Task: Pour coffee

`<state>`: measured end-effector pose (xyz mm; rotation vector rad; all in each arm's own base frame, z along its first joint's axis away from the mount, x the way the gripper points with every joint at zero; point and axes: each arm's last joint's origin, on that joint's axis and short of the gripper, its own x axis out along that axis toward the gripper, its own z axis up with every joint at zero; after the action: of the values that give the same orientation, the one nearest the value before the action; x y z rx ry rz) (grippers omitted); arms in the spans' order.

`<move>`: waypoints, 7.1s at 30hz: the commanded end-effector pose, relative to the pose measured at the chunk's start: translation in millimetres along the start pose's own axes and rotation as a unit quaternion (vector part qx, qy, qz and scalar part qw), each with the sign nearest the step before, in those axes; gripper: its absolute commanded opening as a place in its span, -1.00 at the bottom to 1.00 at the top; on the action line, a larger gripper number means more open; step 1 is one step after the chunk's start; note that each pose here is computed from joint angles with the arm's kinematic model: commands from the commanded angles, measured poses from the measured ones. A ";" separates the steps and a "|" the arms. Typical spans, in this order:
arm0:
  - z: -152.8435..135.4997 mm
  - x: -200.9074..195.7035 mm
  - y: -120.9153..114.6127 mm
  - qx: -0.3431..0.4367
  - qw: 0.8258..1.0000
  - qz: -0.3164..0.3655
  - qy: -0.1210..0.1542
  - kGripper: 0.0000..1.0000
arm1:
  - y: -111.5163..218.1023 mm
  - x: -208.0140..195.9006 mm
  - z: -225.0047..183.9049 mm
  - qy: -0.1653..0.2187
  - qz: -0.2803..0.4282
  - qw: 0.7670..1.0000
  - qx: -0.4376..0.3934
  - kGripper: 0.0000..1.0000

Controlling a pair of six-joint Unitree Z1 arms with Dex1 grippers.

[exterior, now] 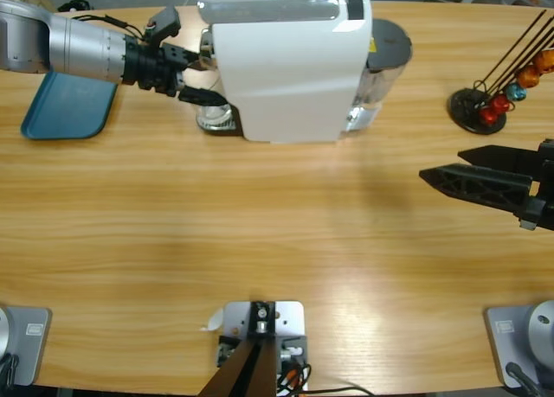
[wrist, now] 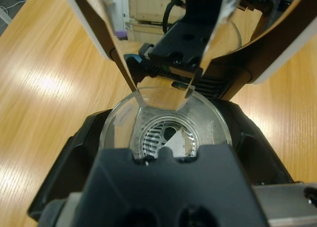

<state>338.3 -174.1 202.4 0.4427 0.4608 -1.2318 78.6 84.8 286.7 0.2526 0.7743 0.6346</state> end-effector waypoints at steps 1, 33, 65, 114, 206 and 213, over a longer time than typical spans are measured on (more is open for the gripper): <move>-11.2 11.3 -1.2 -0.016 1.000 -0.007 0.023 -0.22 | -6.4 -4.2 -7.8 -0.006 -0.004 1.000 -0.001 1.00; -6.7 18.6 2.0 -0.021 1.000 -0.008 0.021 0.34 | -6.5 -4.0 -7.2 0.013 -0.019 1.000 -0.012 1.00; -1.7 -24.7 -12.8 -0.017 1.000 0.019 0.009 0.99 | -4.3 -12.4 -2.6 0.011 -0.028 0.999 -0.011 1.00; 5.1 -199.8 -181.0 -0.323 0.893 0.205 0.236 0.98 | 40.7 170.6 276.7 0.251 -0.132 0.957 -0.065 -1.00; 1.8 -202.6 -185.9 -0.287 0.921 0.242 0.100 0.98 | 14.9 44.7 58.7 0.131 -0.088 0.962 -0.224 1.00; 1.4 -180.0 -176.8 -0.249 0.944 0.215 0.020 0.98 | 5.7 31.4 64.0 0.106 -0.086 0.968 -0.212 1.00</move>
<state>110.0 -70.1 303.4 0.1110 0.7110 -0.5653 146.8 126.1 315.4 -0.2914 0.8723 0.6571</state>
